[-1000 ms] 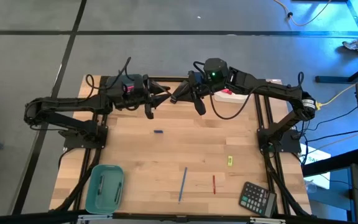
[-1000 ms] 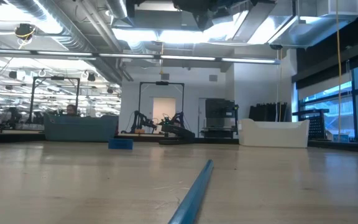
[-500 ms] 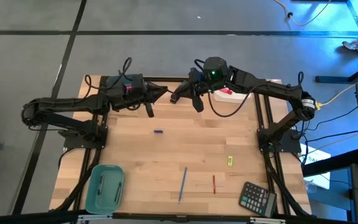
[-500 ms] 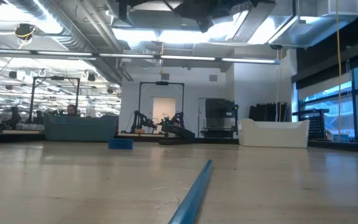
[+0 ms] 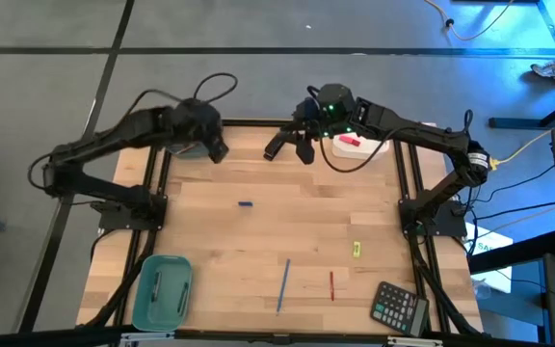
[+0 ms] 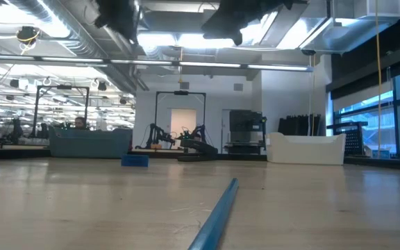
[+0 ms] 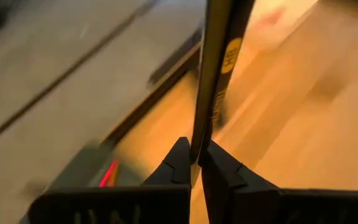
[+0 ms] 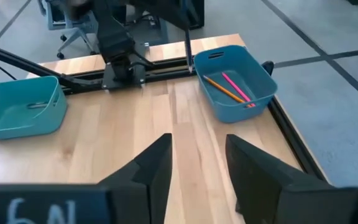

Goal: Sort crayons/erasers/pens/pencils in bins
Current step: Put the black pencil into the blue bin, then put the blue pencil into the blue bin

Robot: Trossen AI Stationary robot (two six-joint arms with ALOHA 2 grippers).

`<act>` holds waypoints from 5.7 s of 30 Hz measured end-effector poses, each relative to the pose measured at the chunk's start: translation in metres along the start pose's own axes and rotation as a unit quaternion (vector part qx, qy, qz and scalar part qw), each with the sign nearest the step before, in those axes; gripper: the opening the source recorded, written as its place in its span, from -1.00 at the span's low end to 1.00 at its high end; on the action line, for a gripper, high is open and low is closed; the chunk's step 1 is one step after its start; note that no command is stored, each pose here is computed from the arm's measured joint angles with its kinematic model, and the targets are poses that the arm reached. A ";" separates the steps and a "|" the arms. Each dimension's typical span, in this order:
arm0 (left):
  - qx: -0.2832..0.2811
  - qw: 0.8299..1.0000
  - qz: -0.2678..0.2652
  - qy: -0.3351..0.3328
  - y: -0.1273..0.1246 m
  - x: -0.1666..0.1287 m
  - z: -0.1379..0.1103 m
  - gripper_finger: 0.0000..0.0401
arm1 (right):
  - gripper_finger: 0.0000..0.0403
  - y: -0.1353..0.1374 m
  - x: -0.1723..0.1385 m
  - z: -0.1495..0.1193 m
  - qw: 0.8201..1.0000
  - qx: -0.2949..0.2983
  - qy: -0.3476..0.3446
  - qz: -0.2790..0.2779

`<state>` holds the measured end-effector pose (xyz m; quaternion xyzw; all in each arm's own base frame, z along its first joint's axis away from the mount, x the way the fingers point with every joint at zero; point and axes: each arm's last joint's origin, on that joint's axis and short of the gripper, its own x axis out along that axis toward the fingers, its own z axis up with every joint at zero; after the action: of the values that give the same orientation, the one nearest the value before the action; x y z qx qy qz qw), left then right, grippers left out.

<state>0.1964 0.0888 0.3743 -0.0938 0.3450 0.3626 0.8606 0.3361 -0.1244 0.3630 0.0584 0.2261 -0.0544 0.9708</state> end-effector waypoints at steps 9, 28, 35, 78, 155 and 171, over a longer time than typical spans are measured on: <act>-0.003 0.978 0.057 0.203 0.033 0.050 -0.001 -0.97 | -0.24 -0.001 0.000 0.000 1.000 0.000 -0.001 -0.001; 0.094 0.910 0.083 0.394 0.072 0.139 -0.022 -0.97 | -0.24 0.000 -0.001 -0.008 0.999 0.027 0.042 0.003; 0.137 0.886 0.109 0.429 0.093 0.169 -0.031 -0.96 | -0.24 0.001 -0.001 -0.009 0.998 0.039 0.047 0.000; 0.057 0.945 0.021 0.321 0.057 0.089 -0.012 -0.43 | -0.23 0.047 0.081 -0.048 0.982 -0.060 0.108 0.142; -0.012 0.976 -0.219 0.006 -0.079 -0.051 -0.026 -0.44 | -0.90 0.189 0.119 -0.136 0.856 -0.359 0.239 0.284; 0.162 0.940 -0.272 -0.127 -0.053 -0.099 -0.031 -0.44 | -0.90 0.134 0.054 -0.013 0.944 -0.202 -0.065 0.254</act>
<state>0.1670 -0.0174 0.4127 0.0035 0.2480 0.0623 0.9668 0.3962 0.0057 0.3398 -0.0869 0.1469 0.2371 0.9564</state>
